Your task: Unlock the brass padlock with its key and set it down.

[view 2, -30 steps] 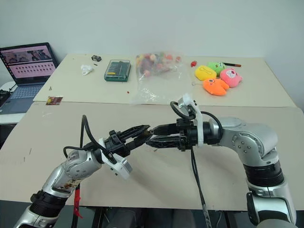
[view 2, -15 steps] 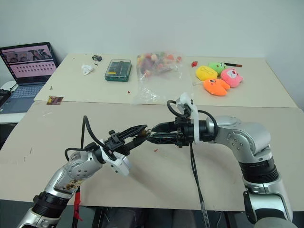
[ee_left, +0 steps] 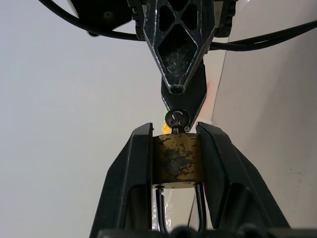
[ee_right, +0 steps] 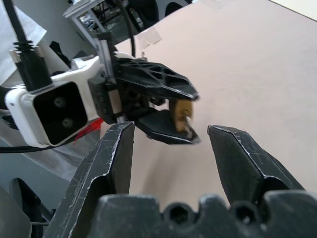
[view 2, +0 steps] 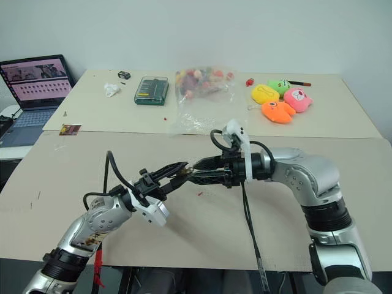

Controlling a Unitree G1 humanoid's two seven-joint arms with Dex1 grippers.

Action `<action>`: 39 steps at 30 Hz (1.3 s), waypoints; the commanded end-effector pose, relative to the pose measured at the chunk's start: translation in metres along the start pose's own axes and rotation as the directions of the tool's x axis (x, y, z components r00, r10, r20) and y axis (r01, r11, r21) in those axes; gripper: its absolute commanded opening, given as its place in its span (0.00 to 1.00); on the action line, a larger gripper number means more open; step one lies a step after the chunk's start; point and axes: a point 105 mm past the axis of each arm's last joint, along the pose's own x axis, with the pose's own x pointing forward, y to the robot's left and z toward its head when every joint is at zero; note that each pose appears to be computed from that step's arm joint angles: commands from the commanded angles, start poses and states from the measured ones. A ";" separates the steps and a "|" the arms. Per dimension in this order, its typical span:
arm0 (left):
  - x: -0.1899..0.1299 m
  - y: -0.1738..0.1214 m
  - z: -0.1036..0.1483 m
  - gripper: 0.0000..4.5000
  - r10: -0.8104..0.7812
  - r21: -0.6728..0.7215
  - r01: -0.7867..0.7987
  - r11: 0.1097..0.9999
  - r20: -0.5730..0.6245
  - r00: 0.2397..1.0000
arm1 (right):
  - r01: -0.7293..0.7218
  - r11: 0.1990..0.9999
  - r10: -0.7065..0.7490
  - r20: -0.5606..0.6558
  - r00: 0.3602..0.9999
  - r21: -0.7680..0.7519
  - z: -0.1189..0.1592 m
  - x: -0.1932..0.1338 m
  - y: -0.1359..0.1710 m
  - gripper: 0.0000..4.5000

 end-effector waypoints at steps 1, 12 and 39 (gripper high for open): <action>0.004 0.007 0.009 0.19 0.006 0.044 -0.010 0.999 0.072 0.997 | -0.037 0.999 0.038 0.007 0.999 -0.038 0.009 0.004 0.011 0.65; 0.012 0.009 0.012 0.19 0.002 0.036 -0.006 0.999 0.106 0.994 | -0.042 0.999 0.042 0.016 0.999 -0.027 0.006 0.009 0.014 0.65; 0.011 0.015 0.014 0.52 0.032 -0.014 -0.030 0.999 0.108 0.994 | -0.040 0.999 0.041 0.031 0.999 -0.027 0.009 0.009 0.012 0.05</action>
